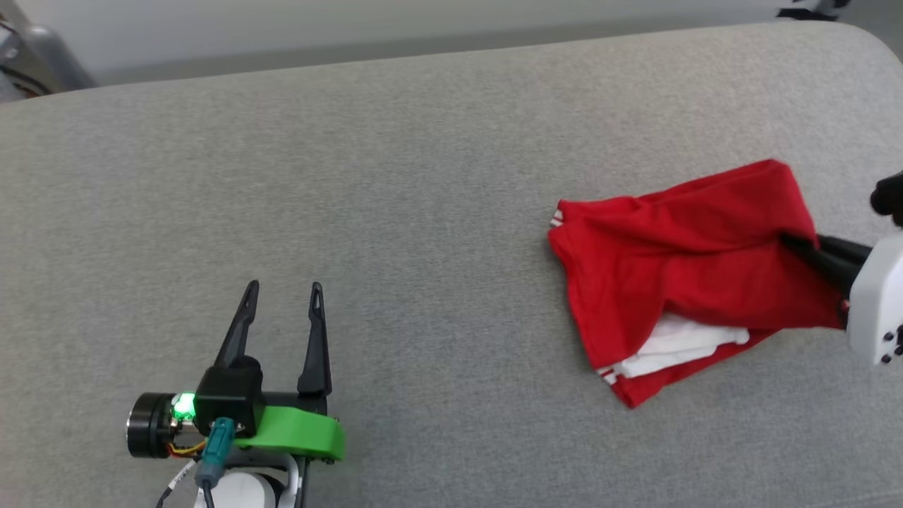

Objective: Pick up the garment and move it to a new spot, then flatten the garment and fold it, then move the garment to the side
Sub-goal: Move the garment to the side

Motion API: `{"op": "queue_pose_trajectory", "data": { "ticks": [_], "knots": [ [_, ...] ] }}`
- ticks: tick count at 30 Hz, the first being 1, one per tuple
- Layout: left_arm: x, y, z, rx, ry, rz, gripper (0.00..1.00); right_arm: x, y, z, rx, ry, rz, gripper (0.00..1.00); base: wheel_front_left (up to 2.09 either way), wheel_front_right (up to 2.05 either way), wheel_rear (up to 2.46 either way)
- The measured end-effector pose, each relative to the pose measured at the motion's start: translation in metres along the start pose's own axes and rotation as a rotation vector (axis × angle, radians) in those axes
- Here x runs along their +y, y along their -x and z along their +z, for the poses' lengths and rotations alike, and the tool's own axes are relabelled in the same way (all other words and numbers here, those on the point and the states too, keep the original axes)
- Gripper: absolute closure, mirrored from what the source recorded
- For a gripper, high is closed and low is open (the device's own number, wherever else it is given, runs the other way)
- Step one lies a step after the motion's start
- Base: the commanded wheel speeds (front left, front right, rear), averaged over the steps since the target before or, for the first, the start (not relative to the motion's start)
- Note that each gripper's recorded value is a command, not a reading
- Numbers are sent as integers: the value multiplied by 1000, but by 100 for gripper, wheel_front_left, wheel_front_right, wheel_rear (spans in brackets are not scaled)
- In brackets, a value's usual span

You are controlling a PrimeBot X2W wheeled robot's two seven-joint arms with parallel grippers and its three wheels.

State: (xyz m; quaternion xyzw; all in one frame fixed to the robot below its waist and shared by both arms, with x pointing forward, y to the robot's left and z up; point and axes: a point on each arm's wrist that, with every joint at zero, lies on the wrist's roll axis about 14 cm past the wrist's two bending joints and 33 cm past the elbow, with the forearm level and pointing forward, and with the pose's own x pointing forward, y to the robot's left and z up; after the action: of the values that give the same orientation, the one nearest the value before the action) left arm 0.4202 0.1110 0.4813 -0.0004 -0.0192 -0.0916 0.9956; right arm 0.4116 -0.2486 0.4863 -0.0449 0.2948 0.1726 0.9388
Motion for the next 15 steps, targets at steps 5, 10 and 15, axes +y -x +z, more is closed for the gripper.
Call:
{"op": "queue_pose_trajectory", "data": {
  "ticks": [5,10,15],
  "knots": [
    [-7,-16,-5,-4,-1,-35,0,-35,7,1,-5,-27,-97,100,0,0,0],
    [-8,-36,-16,0,-11,-64,0,-86,11,-7,39,-36,-232,100,0,0,0],
    [-6,-52,-26,-3,-14,-72,0,-135,12,-15,92,-28,-359,100,0,0,0]
  ]
}}
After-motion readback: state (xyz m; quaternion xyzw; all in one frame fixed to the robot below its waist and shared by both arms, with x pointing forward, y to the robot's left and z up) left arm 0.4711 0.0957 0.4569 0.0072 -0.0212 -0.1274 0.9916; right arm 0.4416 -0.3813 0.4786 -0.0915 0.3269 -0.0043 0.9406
